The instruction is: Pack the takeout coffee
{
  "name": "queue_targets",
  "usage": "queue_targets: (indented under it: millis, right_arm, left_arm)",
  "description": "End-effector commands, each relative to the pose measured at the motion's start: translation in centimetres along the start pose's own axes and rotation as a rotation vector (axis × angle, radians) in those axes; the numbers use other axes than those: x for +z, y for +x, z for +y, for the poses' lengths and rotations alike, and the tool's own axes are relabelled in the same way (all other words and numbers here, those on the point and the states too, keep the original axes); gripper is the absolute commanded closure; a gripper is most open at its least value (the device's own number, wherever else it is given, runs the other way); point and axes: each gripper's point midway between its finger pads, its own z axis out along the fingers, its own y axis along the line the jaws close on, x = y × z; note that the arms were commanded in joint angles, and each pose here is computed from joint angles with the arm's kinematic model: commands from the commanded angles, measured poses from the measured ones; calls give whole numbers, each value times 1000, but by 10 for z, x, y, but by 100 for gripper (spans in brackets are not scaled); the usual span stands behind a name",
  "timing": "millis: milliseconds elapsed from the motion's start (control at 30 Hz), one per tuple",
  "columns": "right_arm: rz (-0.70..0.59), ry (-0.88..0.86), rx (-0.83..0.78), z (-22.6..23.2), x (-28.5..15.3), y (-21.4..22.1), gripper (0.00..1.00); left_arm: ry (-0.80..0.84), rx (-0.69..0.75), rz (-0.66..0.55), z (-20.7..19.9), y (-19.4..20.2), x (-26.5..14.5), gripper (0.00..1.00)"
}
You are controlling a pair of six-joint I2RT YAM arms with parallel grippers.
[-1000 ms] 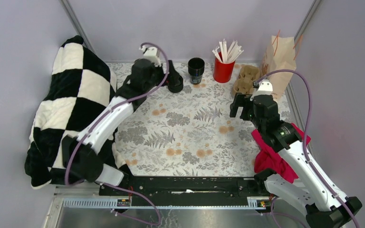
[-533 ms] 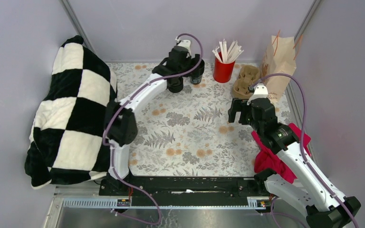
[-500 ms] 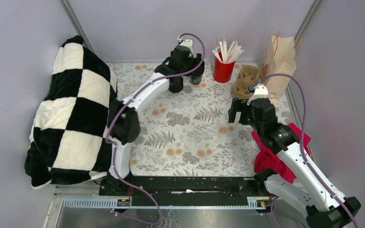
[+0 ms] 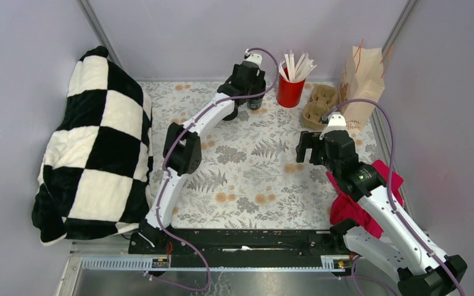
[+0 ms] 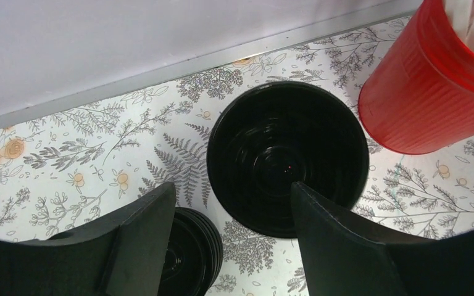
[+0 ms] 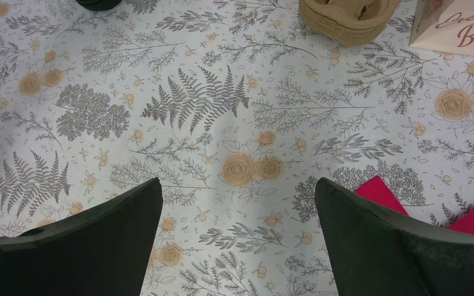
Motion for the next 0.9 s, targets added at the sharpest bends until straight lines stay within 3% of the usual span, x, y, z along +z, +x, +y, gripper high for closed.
queue_targets:
  millis: [0, 267, 867]
  right_arm:
    - [-30, -31, 1, 8, 5, -9, 0]
    - [-14, -24, -4, 7, 8, -5, 0]
    - [2, -29, -8, 9, 12, -2, 0]
  left_arm:
    - [-24, 7, -114, 6, -36, 6, 29]
    - [2, -48, -142, 7, -40, 17, 45]
    - [6, -60, -165, 11, -42, 25, 68]
